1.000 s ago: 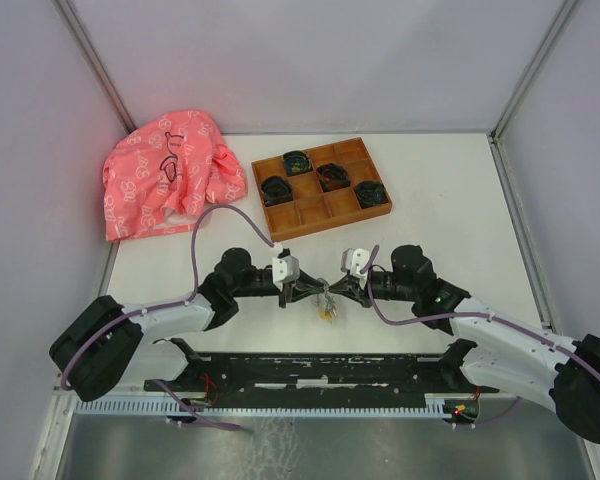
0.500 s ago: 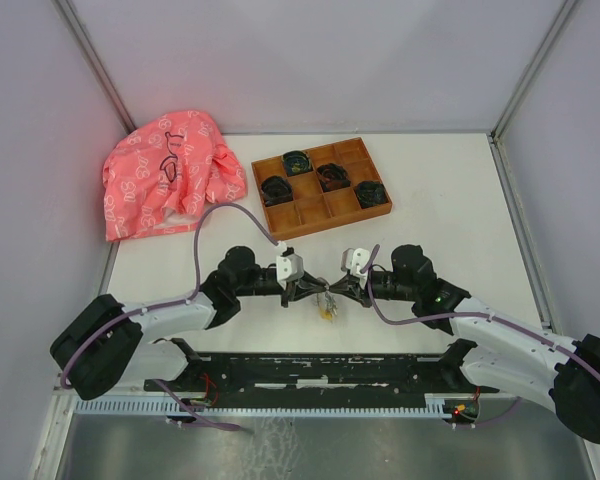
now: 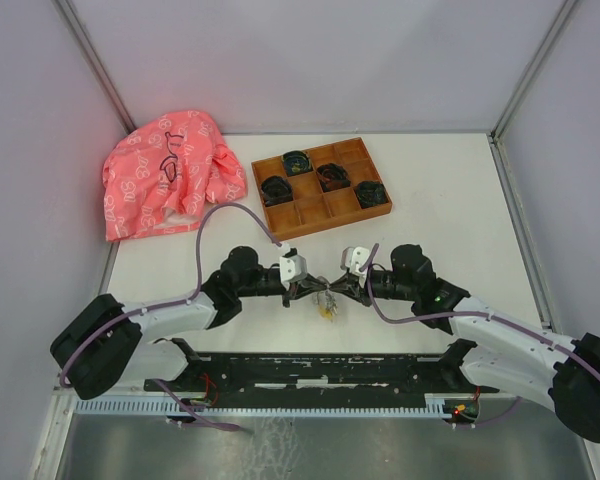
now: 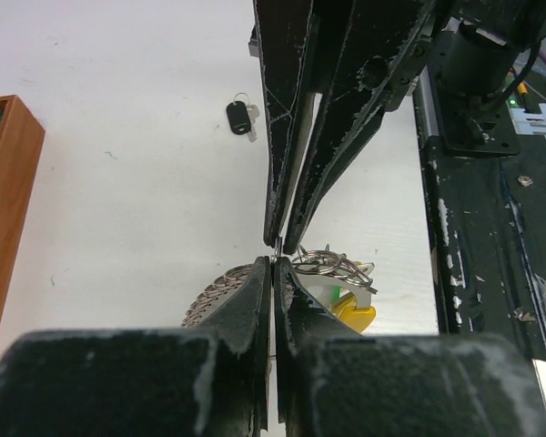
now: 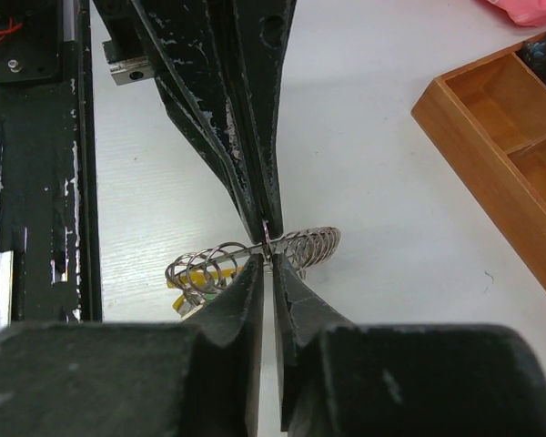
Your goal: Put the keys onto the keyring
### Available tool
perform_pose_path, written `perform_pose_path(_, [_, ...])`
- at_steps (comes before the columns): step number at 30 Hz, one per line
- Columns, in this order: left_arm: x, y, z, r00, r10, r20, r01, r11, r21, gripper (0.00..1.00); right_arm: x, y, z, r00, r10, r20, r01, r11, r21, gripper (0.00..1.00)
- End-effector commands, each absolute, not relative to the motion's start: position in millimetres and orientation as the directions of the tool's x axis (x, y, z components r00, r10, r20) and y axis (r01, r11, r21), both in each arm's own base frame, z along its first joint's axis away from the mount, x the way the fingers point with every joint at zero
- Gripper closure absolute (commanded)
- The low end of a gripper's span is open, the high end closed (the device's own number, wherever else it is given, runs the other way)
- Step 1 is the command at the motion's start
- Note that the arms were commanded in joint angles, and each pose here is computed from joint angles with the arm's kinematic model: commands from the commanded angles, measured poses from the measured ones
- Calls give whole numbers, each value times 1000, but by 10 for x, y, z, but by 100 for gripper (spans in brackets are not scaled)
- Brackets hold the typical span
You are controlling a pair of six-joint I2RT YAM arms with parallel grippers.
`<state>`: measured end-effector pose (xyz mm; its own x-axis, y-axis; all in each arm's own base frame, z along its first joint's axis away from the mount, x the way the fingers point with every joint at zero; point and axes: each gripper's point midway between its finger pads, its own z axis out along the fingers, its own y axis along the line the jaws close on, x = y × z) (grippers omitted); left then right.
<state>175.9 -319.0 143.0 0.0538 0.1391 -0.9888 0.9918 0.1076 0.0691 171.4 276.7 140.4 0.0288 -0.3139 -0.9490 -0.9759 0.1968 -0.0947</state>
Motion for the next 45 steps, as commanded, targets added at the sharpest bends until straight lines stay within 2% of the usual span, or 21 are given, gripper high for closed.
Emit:
perform_pose_path(1, [1948,-3109,1632,170,106,-980,956,221,190,97,1864,2808,1811,67,-238,-969,-954,269,-132,81])
perform_pose_path(5, [2009,-3000,1591,192,128,-973,933,283,221,97,2036,2678,1912,-63,-236,-970,-900,433,-47,65])
perform_pose_path(11, [2036,-2901,1528,235,154,-960,909,316,273,97,2227,2344,1812,-358,-244,-901,-712,696,94,51])
perform_pose_path(18, [2088,-2772,1493,270,194,-943,873,364,325,97,2355,1839,1523,-556,-242,-795,-446,894,40,35])
perform_pose_path(24, [2113,-2708,1451,262,197,-945,858,401,322,97,2408,1430,1247,-699,-203,-685,-246,969,-36,32])
perform_pose_path(28, [2167,-2655,1453,253,180,-951,836,454,308,97,2458,1103,1123,-747,-89,-659,-71,996,-54,31])
perform_pose_path(33, [2153,-2662,1487,242,158,-957,841,458,288,97,2518,711,909,-785,63,-616,109,993,-39,32])
perform_pose_path(38, [2158,-2648,1513,230,144,-962,838,474,271,97,2608,530,702,-786,245,-567,245,966,77,39])
perform_pose_path(43, [2173,-2622,1535,231,141,-963,828,491,271,97,2654,453,527,-795,323,-514,300,945,131,45])
perform_pose_path(45, [2192,-2610,1522,227,147,-963,822,501,270,97,2648,398,443,-799,361,-480,327,932,157,51])
